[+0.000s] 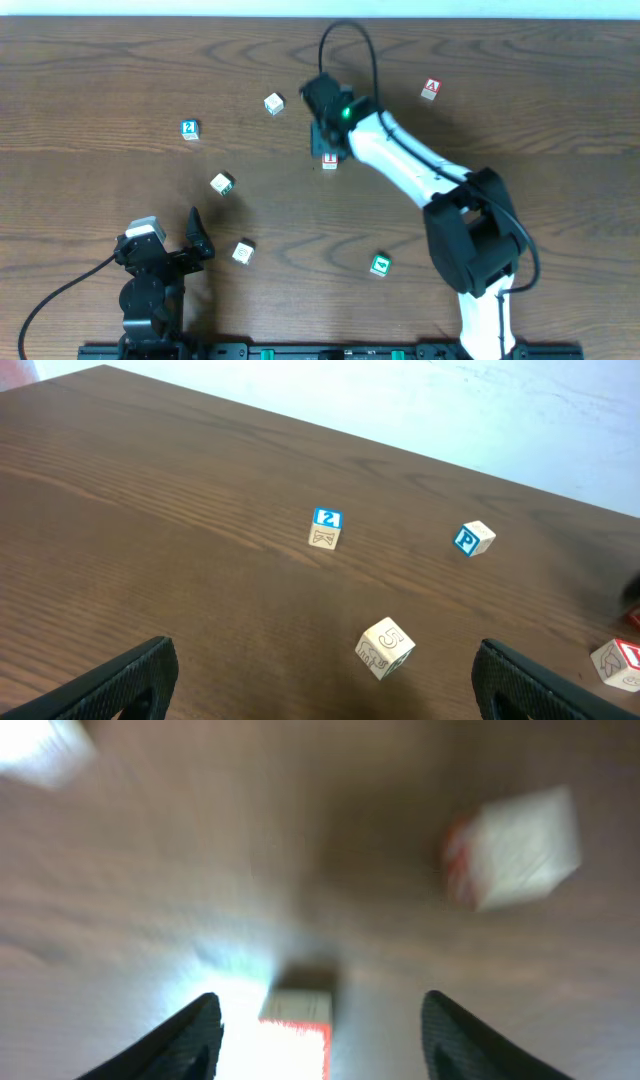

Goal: Spell out Ai2
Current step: 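Lower the red 'I' block onto the table center and release, then move the right gripper to the red 'A' block at far right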

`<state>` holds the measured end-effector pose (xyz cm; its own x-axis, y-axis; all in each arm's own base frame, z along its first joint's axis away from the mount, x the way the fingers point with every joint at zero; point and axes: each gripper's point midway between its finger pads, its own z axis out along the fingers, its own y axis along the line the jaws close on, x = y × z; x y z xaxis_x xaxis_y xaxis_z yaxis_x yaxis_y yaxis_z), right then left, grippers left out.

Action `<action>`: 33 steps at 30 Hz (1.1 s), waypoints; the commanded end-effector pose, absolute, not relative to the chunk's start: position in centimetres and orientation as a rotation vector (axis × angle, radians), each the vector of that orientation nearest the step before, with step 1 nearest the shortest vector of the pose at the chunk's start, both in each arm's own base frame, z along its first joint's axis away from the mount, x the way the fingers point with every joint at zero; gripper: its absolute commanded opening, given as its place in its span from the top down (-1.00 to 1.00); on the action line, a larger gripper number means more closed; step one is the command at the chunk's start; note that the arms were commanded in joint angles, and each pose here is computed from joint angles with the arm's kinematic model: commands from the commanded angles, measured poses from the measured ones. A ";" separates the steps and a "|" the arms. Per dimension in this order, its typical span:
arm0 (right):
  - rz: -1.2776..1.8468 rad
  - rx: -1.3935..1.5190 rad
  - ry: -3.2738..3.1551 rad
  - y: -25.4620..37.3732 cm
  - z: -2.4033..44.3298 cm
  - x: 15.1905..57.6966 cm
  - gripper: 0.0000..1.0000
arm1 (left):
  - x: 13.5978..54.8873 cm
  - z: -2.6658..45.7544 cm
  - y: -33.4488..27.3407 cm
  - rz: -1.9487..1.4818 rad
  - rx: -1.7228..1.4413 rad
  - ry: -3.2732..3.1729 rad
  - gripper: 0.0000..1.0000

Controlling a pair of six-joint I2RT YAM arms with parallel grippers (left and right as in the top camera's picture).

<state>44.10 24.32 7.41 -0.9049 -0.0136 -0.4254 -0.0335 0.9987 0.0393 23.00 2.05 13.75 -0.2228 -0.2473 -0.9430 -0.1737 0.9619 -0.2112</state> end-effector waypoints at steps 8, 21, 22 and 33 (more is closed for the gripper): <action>-0.051 0.299 2.366 11.8 19.7 54.2 -0.25 | 23.0 12.5 2.2 -0.063 -0.319 1.830 -0.91; 0.005 0.463 2.549 6.5 7.7 57.6 -0.41 | 23.0 12.5 2.2 -0.063 -0.319 1.831 -0.90; 0.008 0.476 2.558 6.6 7.1 57.6 -0.42 | 23.0 12.5 2.2 -0.063 -0.319 1.831 -0.91; -0.032 0.606 2.603 4.2 3.8 57.0 -0.45 | 23.0 12.5 2.2 -0.063 -0.319 1.831 -0.91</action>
<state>56.44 5.17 3.49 -0.8190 0.3694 -0.4390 0.3840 0.9214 0.0589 23.00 2.05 13.74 -0.2232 -0.2473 -0.9429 -0.1737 0.9619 -0.2112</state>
